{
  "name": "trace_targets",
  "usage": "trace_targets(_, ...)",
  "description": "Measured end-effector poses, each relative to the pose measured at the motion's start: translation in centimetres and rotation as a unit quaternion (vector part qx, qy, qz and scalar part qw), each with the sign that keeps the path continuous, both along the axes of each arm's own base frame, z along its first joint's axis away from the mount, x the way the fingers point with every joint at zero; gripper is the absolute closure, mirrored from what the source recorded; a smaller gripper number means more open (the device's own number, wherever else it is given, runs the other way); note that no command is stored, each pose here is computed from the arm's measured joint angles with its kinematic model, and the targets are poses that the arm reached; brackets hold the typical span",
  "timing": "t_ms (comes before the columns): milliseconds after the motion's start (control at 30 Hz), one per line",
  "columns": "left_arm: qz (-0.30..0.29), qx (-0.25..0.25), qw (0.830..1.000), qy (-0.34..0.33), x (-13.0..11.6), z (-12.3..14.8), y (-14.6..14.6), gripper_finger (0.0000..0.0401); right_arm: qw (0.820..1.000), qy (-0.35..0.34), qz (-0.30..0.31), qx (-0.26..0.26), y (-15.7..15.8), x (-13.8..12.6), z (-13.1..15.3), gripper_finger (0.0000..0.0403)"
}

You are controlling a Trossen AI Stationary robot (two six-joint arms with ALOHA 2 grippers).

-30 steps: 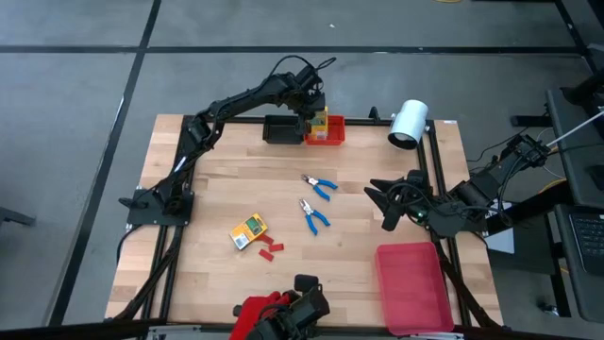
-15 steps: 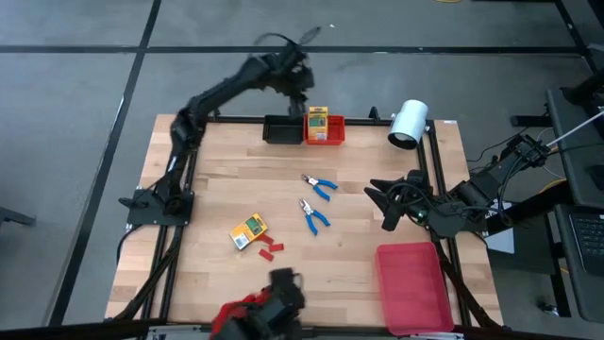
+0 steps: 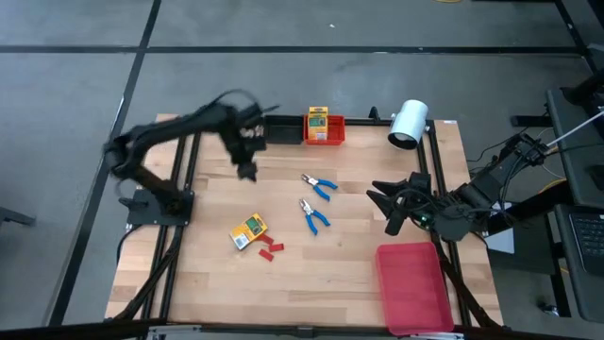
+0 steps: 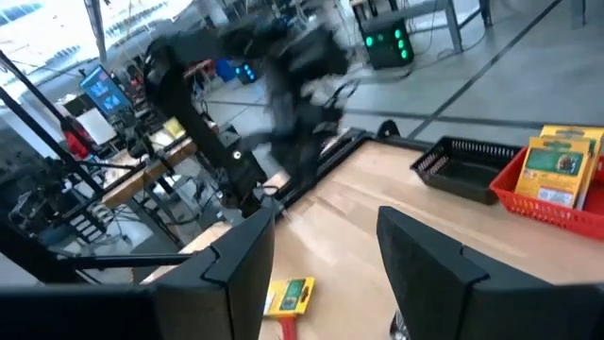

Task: Pick & Place School Supplies
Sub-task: Put the yellow crayon box into the red bin

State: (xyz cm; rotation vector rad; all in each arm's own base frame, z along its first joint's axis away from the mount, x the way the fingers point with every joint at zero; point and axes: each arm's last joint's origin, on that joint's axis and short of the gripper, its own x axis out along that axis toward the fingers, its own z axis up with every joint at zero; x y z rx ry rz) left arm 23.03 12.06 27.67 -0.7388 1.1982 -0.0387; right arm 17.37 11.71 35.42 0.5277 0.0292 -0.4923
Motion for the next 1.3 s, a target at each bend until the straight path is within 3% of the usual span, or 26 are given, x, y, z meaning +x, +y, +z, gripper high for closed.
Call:
trace_targets(133,-0.009,0.016,0.999,-0.03,-1.4,-2.9,-3.6,0.0272,1.0,-0.006,0.0,-0.008,0.3,-0.2,0.2,0.0209)
trace_targets(267,-0.055,0.029,0.996,-0.056,0.0,-5.1,-5.7,0.0271,1.0,-0.004,0.015,-0.001,0.4,-0.2,0.2,0.0209)
trace_targets(433,-0.086,-0.047,0.994,0.043,0.7,-8.9,-5.7,0.0271,0.999,-0.018,0.033,0.019,0.6,0.0,0.6,0.0209)
trace_targets(500,-0.101,-0.054,0.992,0.06,0.7,-10.0,-5.2,0.0271,0.999,-0.026,0.037,0.013,0.7,0.0,0.9,0.0209)
trace_targets(833,-0.153,-0.063,0.986,0.003,1.6,-11.5,-3.4,0.0271,0.998,-0.048,0.049,-0.01,1.1,0.0,2.0,0.0209)
trace_targets(1300,-0.218,-0.015,0.975,-0.048,2.9,-12.6,-3.7,0.0271,0.998,-0.058,0.028,-0.009,2.1,-1.2,2.1,0.0209)
